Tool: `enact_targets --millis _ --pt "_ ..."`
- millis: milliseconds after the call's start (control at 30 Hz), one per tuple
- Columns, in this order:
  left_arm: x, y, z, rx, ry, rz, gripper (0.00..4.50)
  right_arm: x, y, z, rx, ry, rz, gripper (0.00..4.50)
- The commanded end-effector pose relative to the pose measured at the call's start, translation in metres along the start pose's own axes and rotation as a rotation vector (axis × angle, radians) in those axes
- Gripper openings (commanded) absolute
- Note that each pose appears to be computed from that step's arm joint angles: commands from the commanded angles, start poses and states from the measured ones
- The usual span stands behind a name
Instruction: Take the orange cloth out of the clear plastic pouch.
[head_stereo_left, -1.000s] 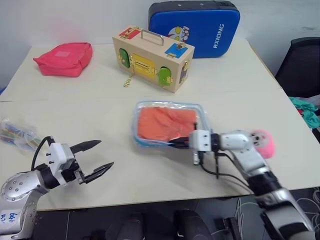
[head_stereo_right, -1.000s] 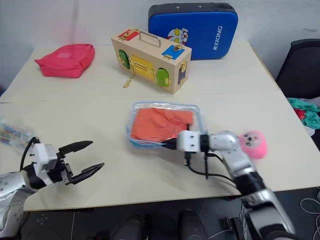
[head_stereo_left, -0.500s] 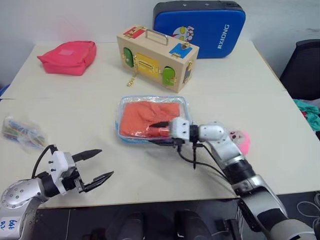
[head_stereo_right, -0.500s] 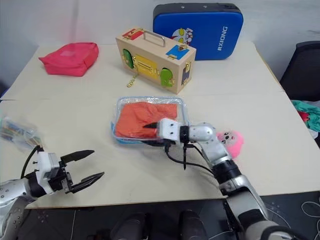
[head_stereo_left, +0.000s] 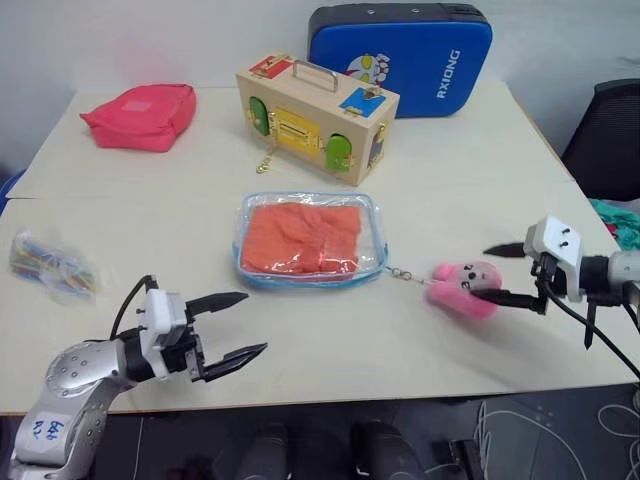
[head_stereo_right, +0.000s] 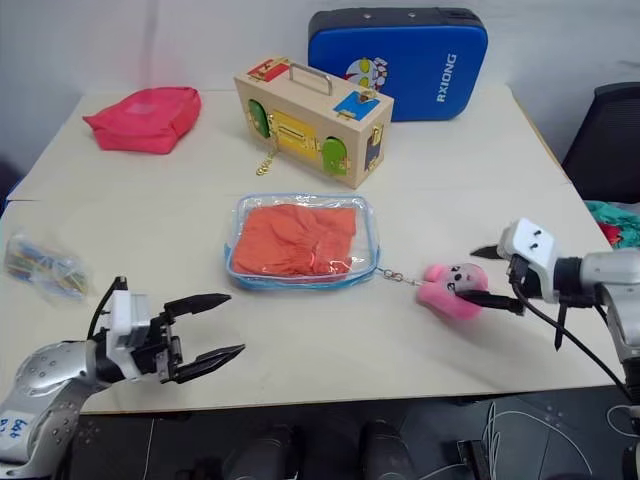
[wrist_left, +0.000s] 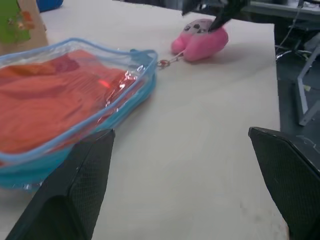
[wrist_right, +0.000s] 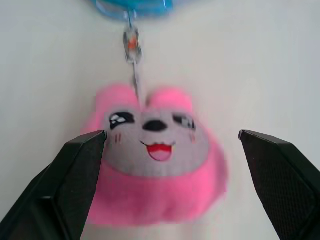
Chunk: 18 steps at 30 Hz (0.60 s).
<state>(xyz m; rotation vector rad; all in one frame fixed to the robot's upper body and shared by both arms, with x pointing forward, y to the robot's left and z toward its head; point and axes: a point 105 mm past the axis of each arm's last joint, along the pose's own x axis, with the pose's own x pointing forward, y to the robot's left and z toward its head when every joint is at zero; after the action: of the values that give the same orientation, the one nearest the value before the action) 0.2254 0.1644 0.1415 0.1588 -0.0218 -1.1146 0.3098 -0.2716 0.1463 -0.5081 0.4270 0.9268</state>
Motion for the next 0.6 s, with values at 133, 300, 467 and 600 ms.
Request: enact_targets --millis 133,300,467,600 --pt "0.0 -0.001 0.001 0.01 0.01 -0.02 4.5 0.004 0.016 0.015 0.085 -0.084 0.152 2.87" --pt "-0.001 0.002 0.002 0.01 0.016 -0.015 4.5 0.011 0.054 0.065 0.064 -0.22 0.337 1.18" --pt "0.001 0.002 0.001 0.004 0.015 -0.024 4.5 0.044 0.081 0.087 0.031 -0.286 0.386 0.06" --pt "0.01 0.001 0.001 0.007 0.008 -0.066 4.5 0.094 0.08 0.08 0.076 -0.389 0.275 0.06"
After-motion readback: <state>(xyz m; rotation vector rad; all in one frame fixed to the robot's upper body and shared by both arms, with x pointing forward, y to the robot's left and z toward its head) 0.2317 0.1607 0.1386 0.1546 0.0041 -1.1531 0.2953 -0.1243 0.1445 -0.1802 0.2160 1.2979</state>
